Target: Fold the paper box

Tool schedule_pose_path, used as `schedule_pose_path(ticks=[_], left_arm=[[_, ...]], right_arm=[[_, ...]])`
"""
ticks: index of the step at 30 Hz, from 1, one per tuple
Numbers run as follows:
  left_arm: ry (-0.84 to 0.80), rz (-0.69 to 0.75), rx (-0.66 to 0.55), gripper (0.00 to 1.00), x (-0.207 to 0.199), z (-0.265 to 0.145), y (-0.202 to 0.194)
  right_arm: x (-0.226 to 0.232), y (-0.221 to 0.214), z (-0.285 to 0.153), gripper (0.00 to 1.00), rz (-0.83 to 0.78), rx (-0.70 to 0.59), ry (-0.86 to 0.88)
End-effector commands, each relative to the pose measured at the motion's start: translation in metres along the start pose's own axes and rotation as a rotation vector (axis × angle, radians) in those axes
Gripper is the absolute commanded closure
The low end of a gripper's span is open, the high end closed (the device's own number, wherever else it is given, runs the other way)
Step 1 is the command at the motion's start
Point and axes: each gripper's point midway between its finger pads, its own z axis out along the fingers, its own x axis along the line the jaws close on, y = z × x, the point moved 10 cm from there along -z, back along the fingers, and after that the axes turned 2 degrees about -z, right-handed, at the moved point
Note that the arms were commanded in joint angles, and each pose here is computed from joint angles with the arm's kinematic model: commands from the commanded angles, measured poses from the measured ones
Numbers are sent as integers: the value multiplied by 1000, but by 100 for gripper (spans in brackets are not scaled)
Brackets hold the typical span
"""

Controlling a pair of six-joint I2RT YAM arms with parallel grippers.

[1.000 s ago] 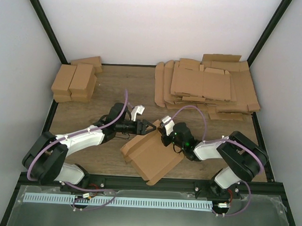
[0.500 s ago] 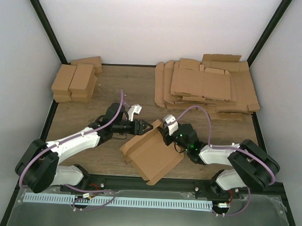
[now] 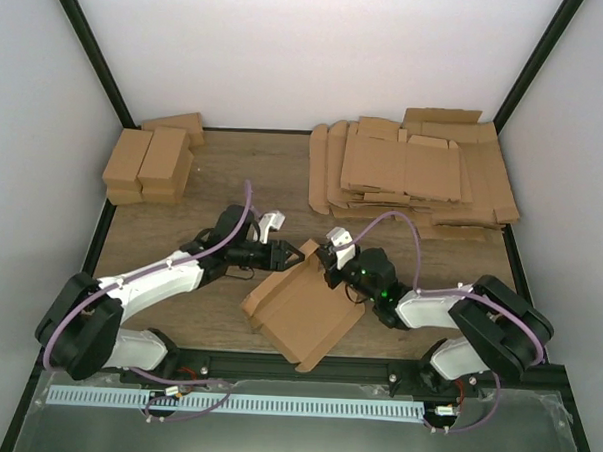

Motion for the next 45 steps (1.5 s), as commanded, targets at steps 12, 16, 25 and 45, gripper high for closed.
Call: schedule_pose_path(ticks=[12,16,25,45], left_arm=[[193,111,-215,10,-38,-70,11],[224,129,-280,7,-44,-100,-3],[293,37,-390,8,-7,-110,-41],[389,-8,-410,49,40,-79,-56]], right_arm=[[-15,4,8,99,48,63,-206],[-30,5,4,99,115,90,-300],[-55,4,15,99,195,187,-423],[-57,7,26,96,171,199,-347]])
